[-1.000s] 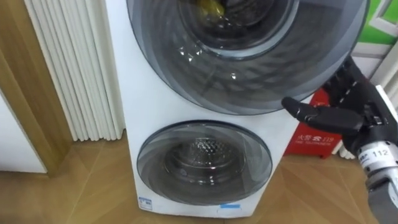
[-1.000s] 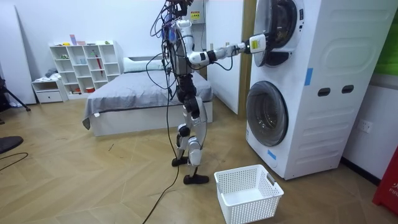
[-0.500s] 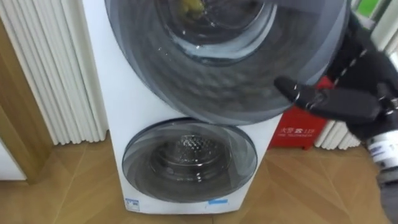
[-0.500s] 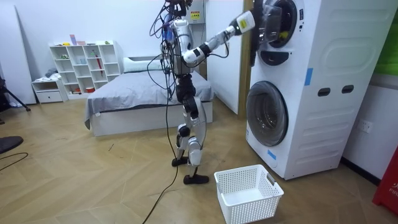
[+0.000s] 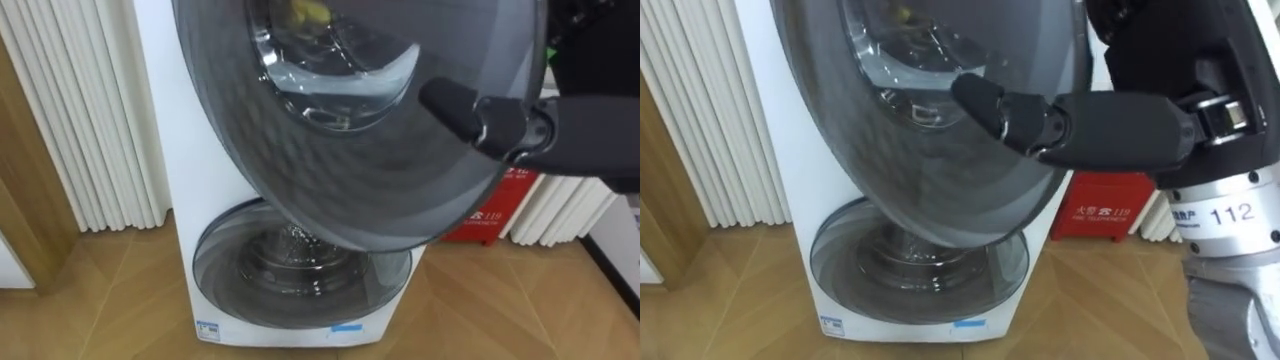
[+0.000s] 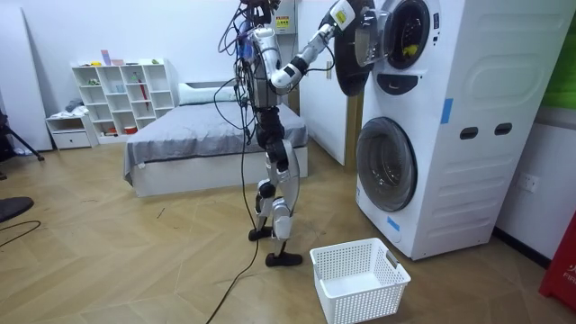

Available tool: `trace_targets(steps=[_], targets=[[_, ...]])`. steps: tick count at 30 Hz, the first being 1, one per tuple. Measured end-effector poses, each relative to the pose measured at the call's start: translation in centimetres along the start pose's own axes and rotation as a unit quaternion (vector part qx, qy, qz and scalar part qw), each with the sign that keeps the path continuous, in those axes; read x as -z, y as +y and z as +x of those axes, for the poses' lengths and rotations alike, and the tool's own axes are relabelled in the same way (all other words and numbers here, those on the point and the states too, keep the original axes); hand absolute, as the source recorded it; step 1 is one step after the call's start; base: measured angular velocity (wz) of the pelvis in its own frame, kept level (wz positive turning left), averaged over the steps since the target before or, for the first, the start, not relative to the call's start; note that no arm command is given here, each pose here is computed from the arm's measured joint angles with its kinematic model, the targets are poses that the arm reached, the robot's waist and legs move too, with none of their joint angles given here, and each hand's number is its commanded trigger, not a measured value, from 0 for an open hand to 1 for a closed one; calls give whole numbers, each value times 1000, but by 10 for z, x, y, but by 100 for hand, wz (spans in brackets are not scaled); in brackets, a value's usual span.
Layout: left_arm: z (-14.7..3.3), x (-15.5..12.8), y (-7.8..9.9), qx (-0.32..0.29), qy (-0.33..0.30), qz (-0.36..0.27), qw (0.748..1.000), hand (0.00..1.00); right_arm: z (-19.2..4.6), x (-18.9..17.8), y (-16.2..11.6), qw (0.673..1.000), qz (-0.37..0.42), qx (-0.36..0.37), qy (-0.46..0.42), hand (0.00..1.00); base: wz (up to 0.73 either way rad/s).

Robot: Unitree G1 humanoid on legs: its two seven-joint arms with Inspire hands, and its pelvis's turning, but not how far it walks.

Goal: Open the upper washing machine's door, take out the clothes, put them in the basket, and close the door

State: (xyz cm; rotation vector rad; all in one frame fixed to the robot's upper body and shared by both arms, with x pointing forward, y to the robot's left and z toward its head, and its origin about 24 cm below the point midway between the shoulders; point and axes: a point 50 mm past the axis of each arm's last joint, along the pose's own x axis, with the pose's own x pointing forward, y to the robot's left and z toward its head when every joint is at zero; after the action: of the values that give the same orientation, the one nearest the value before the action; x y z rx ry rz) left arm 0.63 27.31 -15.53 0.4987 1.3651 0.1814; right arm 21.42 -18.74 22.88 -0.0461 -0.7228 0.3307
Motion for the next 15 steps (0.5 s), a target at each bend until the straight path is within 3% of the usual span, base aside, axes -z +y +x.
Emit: trace_targets(steps=[15], targets=[[3,-15,4,-4,-18,7,1000,0,-6,10,15,995,53,-80,17,0,0]])
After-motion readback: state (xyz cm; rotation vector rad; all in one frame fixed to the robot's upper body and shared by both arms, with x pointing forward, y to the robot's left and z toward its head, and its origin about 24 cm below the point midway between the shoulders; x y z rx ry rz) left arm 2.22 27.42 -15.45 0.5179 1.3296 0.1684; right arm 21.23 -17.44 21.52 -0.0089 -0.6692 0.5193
